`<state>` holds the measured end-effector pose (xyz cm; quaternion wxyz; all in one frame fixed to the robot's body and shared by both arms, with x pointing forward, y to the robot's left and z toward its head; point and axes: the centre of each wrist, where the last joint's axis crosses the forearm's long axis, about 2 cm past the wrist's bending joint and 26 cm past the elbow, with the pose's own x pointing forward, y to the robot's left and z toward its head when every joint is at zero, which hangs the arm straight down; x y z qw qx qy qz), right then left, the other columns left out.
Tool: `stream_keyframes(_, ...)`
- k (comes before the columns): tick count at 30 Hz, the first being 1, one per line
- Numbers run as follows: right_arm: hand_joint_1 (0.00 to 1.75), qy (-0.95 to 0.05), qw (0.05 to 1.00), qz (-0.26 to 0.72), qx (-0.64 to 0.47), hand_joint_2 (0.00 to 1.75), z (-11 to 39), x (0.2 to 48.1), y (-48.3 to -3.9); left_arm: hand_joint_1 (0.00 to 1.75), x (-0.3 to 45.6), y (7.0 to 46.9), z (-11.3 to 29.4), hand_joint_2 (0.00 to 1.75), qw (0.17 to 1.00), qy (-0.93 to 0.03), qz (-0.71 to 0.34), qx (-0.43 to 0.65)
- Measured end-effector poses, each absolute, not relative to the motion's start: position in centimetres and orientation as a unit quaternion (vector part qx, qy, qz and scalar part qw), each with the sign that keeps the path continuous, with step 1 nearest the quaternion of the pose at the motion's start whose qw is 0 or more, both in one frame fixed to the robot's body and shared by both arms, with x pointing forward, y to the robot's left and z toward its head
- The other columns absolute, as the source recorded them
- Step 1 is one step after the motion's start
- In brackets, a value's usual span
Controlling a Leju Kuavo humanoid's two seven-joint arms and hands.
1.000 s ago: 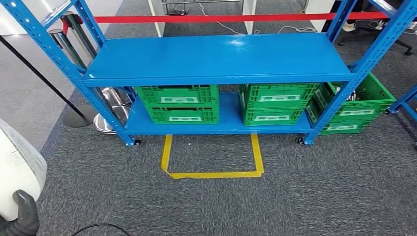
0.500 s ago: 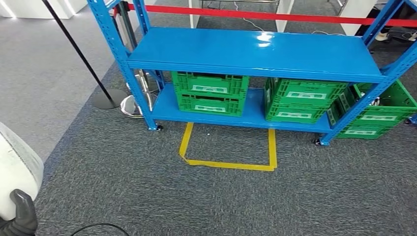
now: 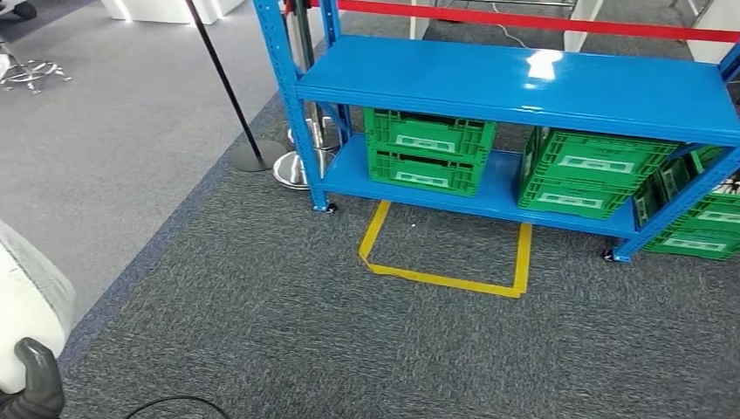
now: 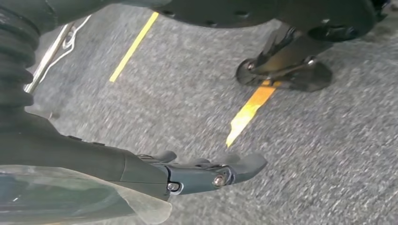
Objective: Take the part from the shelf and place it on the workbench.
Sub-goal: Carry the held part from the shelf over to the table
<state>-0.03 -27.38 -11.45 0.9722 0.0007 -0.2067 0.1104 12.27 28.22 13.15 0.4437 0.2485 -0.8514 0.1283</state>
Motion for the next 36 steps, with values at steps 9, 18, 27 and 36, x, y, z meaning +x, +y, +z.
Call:
stream_keyframes(9, 0.00, -0.210, 0.971, 0.118, -0.003, 1.75, -11.4, 0.3, -27.3, 1.75, 12.3, 28.0, 13.3, 1.75, 0.440, -0.850, 0.128, 0.259)
stream_keyframes(18, 0.00, -0.201, 0.968, 0.145, -0.040, 1.75, -10.8, 1.4, -21.3, 1.75, 11.6, 27.4, 13.3, 1.75, 0.446, -0.841, 0.131, 0.278)
stream_keyframes(27, 0.00, -0.206, 0.967, 0.148, -0.026, 1.75, -10.6, 1.7, -20.4, 1.75, 11.4, 27.2, 13.3, 1.75, 0.447, -0.839, 0.132, 0.281)
stream_keyframes(36, 0.00, -0.200, 0.967, 0.153, -0.028, 1.75, -10.6, 2.1, -20.3, 1.75, 11.0, 27.0, 13.3, 1.75, 0.450, -0.835, 0.133, 0.288)
